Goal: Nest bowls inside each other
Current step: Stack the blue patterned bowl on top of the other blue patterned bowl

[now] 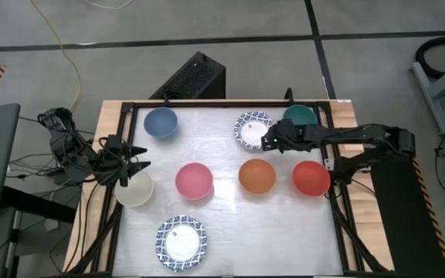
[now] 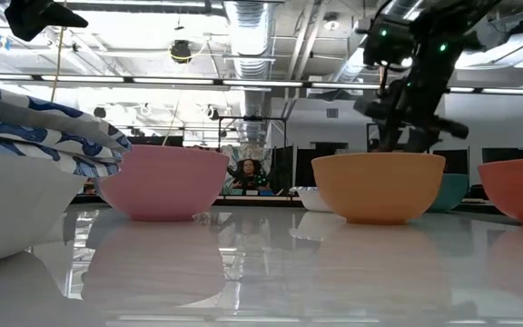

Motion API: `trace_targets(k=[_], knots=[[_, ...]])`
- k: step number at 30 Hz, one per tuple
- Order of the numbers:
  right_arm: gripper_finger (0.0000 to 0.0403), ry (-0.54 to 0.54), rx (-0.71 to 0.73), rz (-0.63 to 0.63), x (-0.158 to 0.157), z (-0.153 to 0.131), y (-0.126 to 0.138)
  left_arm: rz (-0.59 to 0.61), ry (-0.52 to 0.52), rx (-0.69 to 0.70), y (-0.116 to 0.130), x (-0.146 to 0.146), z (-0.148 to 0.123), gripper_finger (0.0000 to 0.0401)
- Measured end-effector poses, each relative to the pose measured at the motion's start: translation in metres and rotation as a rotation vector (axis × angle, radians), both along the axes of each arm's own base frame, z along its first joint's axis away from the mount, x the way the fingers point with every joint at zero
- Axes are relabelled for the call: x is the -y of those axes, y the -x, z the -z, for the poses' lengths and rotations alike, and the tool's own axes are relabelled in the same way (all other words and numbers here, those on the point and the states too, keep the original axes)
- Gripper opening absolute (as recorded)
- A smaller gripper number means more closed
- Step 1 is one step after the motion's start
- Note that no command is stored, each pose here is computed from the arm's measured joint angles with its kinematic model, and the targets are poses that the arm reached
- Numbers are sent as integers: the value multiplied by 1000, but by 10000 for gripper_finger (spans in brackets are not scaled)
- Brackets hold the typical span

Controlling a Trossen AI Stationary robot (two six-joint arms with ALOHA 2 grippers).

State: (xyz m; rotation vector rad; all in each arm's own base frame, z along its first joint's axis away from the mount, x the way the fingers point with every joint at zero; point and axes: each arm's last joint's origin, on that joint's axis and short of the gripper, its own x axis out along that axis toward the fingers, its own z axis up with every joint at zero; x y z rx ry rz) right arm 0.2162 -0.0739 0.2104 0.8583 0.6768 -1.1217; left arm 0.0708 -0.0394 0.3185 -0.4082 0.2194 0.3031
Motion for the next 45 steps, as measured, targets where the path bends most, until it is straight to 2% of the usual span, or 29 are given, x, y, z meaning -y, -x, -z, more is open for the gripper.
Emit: trace_targets(k=[5, 13, 20, 23, 26, 32, 38, 45], knots=[[193, -4, 31, 8, 7, 13, -13, -1, 0, 0, 0, 0, 0, 274], [193, -45, -65, 51, 20, 42, -22, 1, 0, 0, 0, 0, 0, 274], [191, -42, -19, 65, 38, 53, -29, 1, 0, -1, 0, 0, 0, 274], [173, -84, -18, 66, 43, 58, -29, 2, 1, -1, 0, 0, 0, 274], [133, -95, -34, 60, 46, 62, -28, 3, 1, -1, 0, 0, 0, 274], [17, -62, -17, 17, 46, 52, -27, 3, 2, -1, 0, 0, 0, 274], [11, -36, 31, -48, 43, 31, -22, 2, 1, -1, 0, 0, 0, 274], [7, 59, 161, -102, 41, -14, -26, 2, 0, -1, 0, 0, 0, 274]])
